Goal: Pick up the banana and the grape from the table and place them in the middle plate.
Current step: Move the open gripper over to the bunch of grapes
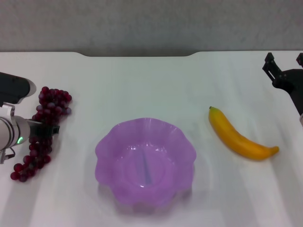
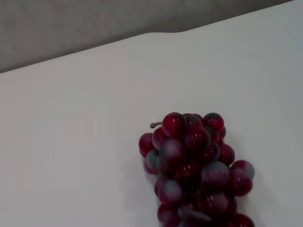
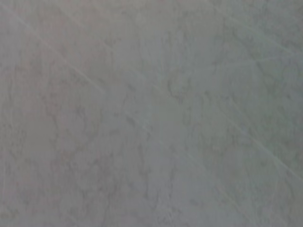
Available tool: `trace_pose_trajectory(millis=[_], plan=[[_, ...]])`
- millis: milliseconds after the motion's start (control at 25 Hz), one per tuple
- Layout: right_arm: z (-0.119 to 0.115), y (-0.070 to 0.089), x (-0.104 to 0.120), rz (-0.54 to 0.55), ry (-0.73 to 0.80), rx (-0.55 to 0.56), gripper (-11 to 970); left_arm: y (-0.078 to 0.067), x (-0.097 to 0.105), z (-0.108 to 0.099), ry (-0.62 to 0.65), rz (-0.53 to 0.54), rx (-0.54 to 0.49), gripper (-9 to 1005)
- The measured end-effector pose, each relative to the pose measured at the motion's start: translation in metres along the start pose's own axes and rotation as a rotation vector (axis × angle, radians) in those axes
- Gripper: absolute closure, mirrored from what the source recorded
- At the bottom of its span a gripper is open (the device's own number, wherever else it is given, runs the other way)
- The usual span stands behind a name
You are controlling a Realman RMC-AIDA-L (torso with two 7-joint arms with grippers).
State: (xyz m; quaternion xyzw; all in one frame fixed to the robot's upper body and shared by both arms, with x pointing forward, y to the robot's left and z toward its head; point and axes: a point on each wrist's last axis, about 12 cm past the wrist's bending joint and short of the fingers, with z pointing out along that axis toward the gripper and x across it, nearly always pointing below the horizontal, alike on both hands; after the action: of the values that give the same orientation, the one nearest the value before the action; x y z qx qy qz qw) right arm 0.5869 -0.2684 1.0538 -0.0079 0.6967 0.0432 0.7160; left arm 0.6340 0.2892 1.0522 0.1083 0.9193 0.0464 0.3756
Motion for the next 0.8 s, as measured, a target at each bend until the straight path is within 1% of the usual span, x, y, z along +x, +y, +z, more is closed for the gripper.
trace_pose_trajectory(millis=[200,400,640,800], plan=[[0.0000,0.0001,0.0001,0.000,0.000,0.000,76,-0.0018,-0.0008,0.0002,0.008,-0.005,0.008,300],[-0.0002,-0.0004,0.0002,0.000,0.001,0.002,77,-0.0029,-0.0017,0.0002,0.011,0.000,0.011,539],[-0.0001,0.0000,0.0001,0.000,0.000,0.000,77,-0.0028,-0.0018,0.0002,0.011,-0.004,0.011,597],[-0.0001,0.0000,0.0001,0.000,0.000,0.000,77,-0.0027,-0.0021,0.0002,0.008,-0.005,0.010,598]])
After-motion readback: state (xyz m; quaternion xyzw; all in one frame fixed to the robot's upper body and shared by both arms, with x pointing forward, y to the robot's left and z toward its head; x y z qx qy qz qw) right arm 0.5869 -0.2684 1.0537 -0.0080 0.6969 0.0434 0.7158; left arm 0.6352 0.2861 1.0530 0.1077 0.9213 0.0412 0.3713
